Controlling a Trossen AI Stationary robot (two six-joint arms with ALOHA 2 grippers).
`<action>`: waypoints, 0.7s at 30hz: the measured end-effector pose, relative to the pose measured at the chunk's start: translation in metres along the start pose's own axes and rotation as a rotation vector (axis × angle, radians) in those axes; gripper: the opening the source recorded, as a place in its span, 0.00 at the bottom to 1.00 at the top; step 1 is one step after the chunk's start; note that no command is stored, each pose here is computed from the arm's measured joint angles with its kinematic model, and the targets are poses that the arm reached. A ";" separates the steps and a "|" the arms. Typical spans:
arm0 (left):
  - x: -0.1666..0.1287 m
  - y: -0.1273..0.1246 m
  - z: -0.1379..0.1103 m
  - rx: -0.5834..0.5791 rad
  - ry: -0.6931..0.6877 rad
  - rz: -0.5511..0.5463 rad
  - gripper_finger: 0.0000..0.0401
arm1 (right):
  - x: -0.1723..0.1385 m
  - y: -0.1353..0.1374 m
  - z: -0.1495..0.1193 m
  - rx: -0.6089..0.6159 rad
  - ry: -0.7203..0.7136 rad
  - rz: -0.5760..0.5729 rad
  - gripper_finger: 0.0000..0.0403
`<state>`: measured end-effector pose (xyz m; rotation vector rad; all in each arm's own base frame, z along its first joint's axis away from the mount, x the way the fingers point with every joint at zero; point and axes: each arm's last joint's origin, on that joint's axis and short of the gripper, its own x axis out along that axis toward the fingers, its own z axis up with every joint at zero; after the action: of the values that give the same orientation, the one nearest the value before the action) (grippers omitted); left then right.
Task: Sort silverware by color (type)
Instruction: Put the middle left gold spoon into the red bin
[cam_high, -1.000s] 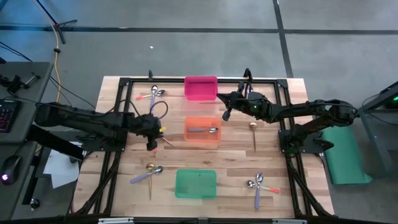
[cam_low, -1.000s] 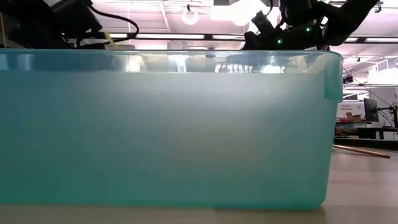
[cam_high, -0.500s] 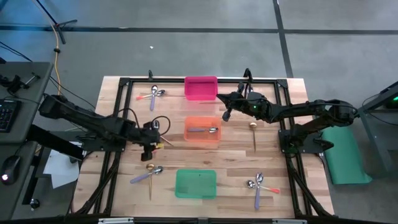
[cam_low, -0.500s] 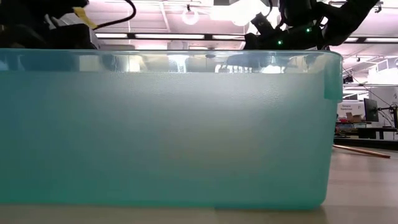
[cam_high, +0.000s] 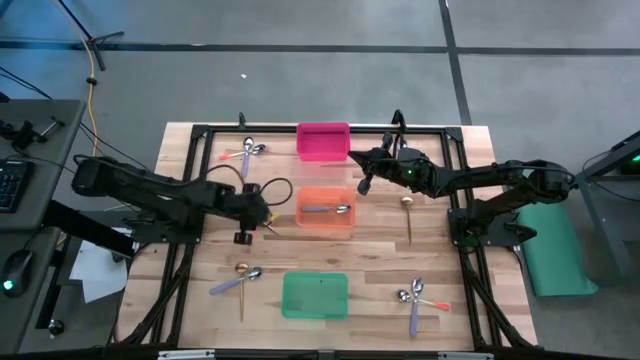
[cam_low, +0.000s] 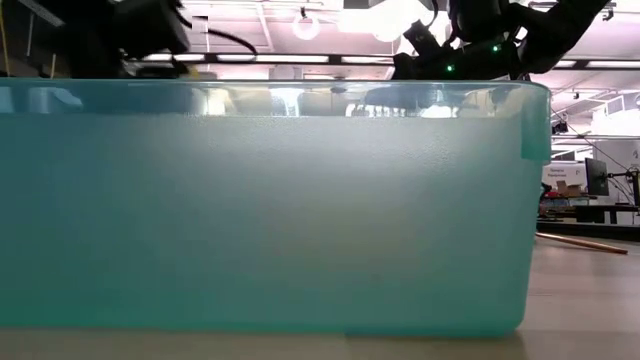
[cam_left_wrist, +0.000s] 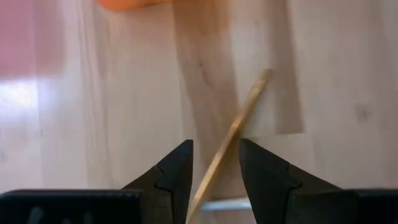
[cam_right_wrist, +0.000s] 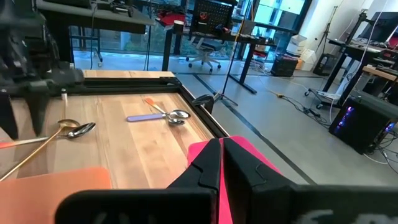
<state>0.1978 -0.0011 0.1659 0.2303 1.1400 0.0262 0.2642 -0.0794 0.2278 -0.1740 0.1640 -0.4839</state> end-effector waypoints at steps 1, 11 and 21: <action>0.004 0.002 0.002 0.005 0.019 0.003 0.30 | 0.000 0.000 0.000 0.000 0.000 0.000 0.00; 0.037 0.014 0.012 0.061 0.173 -0.010 0.30 | 0.000 0.000 -0.002 -0.003 0.016 0.003 0.00; 0.046 0.014 0.011 0.070 0.224 -0.030 0.30 | 0.000 0.000 -0.002 -0.004 0.016 0.003 0.00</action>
<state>0.2281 0.0175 0.1319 0.2775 1.3685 -0.0152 0.2641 -0.0793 0.2261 -0.1732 0.1812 -0.4822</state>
